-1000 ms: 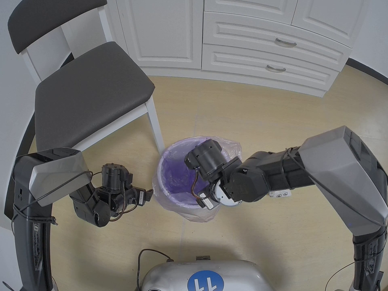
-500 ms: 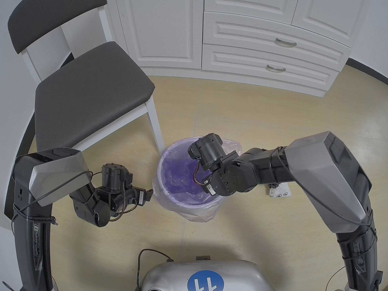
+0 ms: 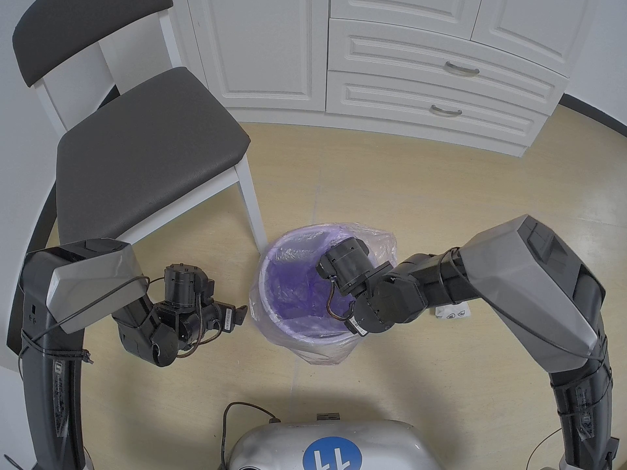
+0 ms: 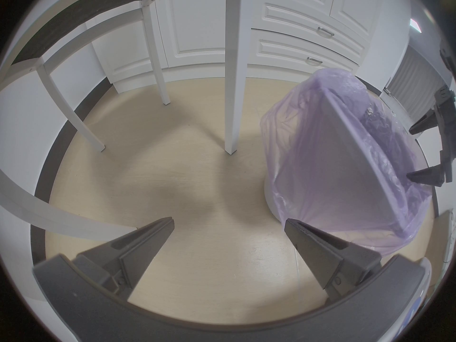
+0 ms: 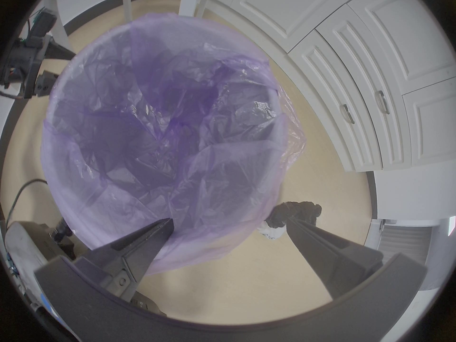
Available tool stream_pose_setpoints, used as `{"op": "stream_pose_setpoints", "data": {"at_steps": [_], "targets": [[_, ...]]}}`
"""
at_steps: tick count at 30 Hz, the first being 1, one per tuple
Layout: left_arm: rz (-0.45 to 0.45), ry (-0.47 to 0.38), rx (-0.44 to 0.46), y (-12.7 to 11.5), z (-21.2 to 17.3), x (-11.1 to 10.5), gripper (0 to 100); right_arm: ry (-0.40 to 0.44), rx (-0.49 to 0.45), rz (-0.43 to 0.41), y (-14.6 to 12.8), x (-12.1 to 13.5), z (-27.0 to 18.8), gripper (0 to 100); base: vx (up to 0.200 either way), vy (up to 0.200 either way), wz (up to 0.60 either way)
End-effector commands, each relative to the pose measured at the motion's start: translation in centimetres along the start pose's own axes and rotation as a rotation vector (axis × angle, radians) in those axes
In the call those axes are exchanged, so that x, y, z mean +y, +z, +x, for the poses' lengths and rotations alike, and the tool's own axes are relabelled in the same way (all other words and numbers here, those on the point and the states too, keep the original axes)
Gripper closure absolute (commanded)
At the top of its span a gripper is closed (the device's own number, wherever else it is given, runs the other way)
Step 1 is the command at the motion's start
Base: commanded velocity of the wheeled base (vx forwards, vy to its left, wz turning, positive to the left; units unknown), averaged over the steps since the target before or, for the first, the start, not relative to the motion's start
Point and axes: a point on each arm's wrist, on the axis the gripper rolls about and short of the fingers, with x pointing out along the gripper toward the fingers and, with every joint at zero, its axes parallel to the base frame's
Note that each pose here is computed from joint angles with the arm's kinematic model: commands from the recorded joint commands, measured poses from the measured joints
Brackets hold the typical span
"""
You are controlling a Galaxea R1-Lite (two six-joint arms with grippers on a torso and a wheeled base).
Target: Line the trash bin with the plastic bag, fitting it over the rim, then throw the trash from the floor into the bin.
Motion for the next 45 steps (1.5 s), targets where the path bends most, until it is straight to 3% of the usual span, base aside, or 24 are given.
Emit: {"op": "stream_pose_setpoints", "data": {"at_steps": [1, 11, 26, 36, 45], "targets": [[0.002, 0.000, -0.001, 0.0, -0.1, 0.0, 0, -0.003, -0.009, 0.001, -0.2, -1.0, -1.4, 0, 0.000, 0.000, 0.00], [0.002, 0.000, -0.001, 0.0, 0.0, 0.0, 0, 0.000, -0.022, 0.002, 0.0, -0.8, -2.0, 0, 0.000, 0.000, 0.00], [0.010, -0.001, -0.015, 0.0, 0.0, 0.0, 0, 0.015, 0.042, -0.064, -2.7, -0.1, -2.2, 0, 0.000, 0.000, 0.00], [0.008, 0.001, -0.018, 0.0, 0.1, 0.0, 0, -0.012, -0.048, 0.024, -3.2, 2.7, 1.1, 0, 0.000, 0.000, 0.00], [0.005, 0.001, -0.033, 0.0, 0.2, 0.0, 0, -0.038, -0.172, 0.117, -6.0, 4.1, 1.5, 0, 0.000, 0.000, 0.00]]}}
